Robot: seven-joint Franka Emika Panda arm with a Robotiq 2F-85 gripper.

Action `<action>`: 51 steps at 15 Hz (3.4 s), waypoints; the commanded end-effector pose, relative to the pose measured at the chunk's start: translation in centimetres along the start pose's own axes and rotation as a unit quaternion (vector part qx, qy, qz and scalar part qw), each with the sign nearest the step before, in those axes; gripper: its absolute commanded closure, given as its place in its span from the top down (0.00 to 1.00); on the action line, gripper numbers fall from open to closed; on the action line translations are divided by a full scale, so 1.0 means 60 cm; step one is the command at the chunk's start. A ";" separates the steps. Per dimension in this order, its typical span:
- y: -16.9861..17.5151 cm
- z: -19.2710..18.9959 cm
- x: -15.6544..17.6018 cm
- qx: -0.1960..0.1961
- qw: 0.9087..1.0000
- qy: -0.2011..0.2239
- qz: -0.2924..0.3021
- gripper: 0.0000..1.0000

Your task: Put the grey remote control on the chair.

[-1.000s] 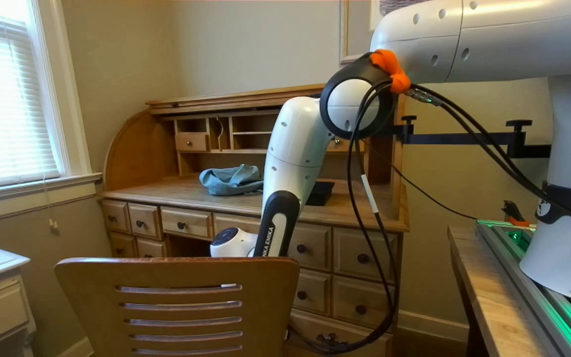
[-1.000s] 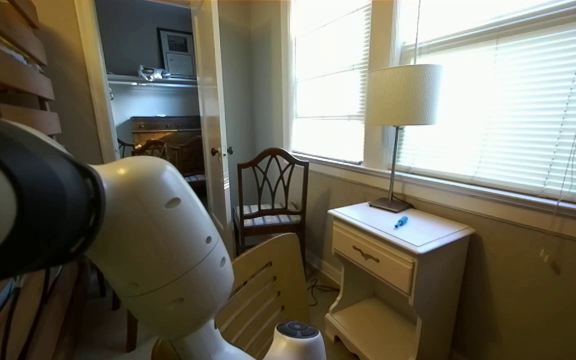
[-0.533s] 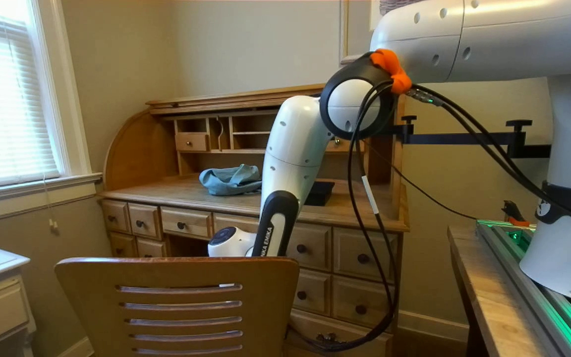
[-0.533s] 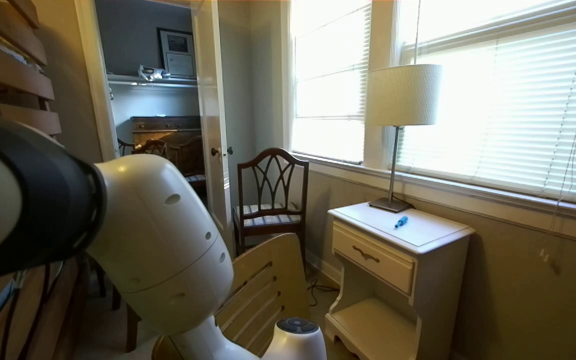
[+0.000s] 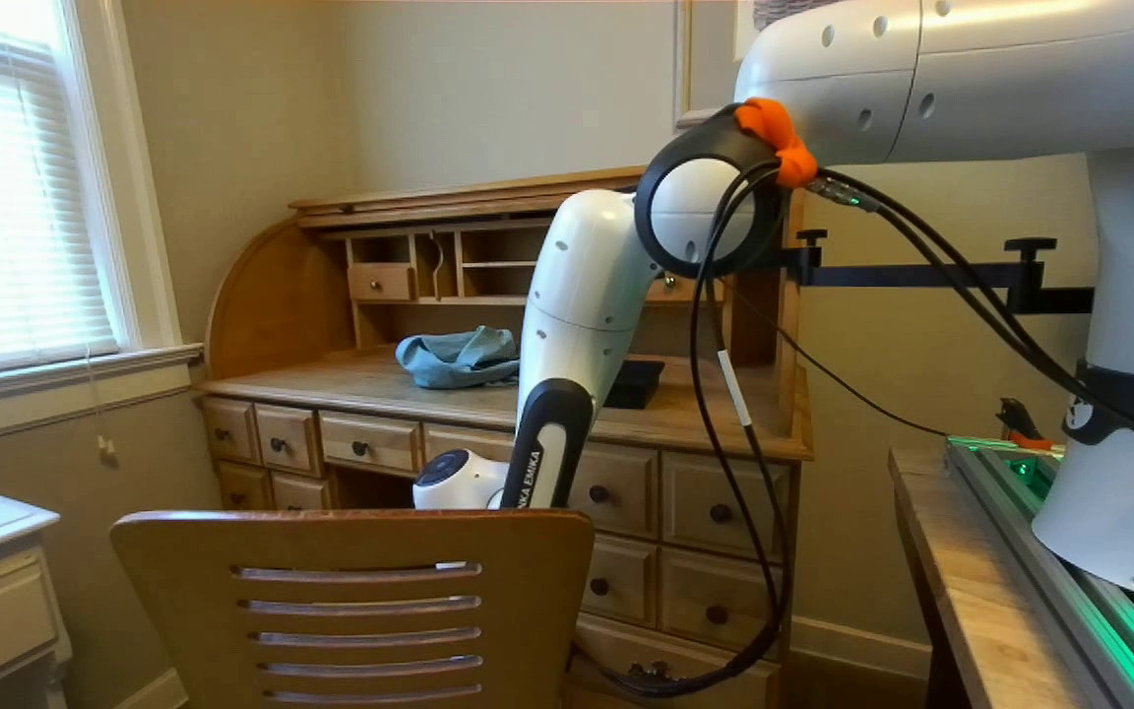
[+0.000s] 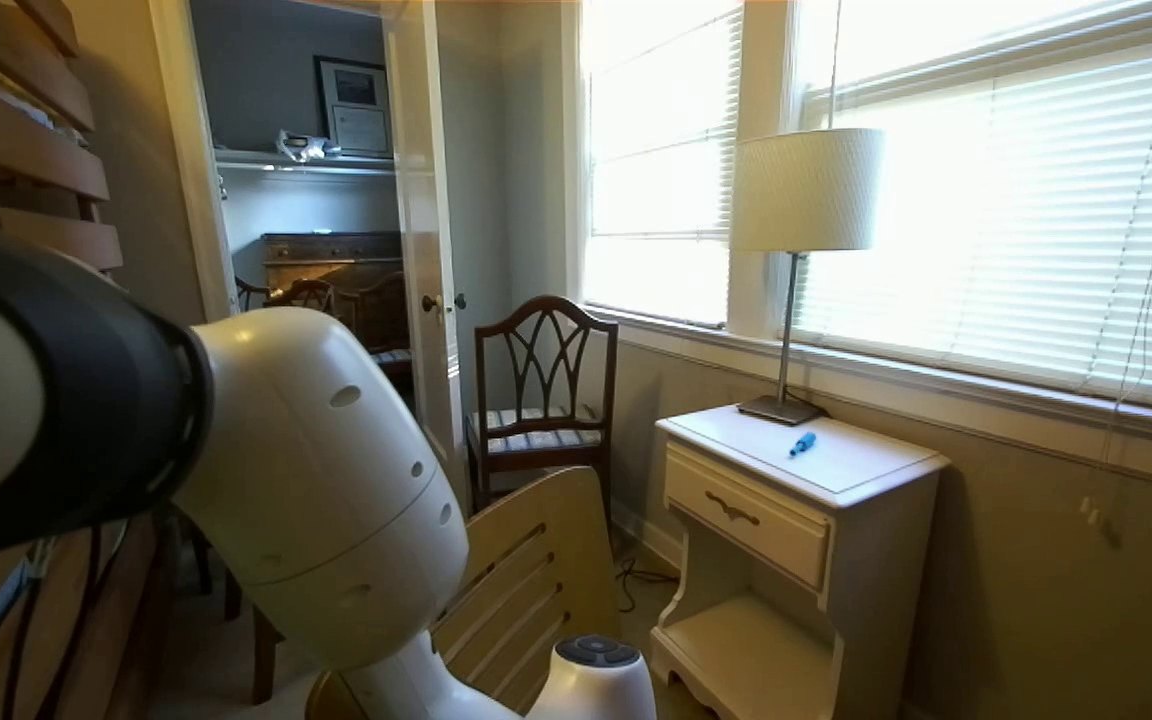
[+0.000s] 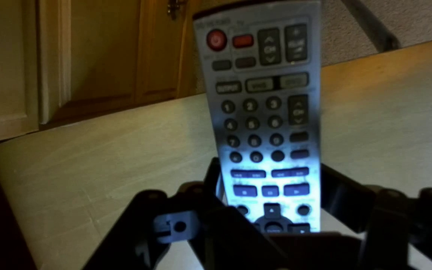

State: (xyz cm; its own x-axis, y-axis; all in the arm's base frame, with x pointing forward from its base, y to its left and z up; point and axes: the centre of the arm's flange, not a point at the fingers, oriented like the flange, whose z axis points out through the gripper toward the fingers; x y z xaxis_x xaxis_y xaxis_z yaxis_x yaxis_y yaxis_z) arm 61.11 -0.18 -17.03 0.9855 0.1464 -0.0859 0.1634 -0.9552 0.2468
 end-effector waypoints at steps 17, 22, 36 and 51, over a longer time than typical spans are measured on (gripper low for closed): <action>0.056 0.008 0.021 -0.076 0.989 0.041 0.119 0.35; 0.056 0.010 0.029 -0.066 0.991 0.047 0.108 0.41; 0.069 0.013 0.030 -0.065 0.991 0.028 0.113 0.89; 0.164 -0.194 0.096 -0.008 0.980 0.051 0.190 1.00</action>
State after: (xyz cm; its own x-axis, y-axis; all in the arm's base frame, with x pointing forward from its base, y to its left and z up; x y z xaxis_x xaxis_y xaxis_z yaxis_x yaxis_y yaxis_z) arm 68.37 -6.05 -7.20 0.9732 -0.1903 0.1287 -0.2227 -0.9193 0.3246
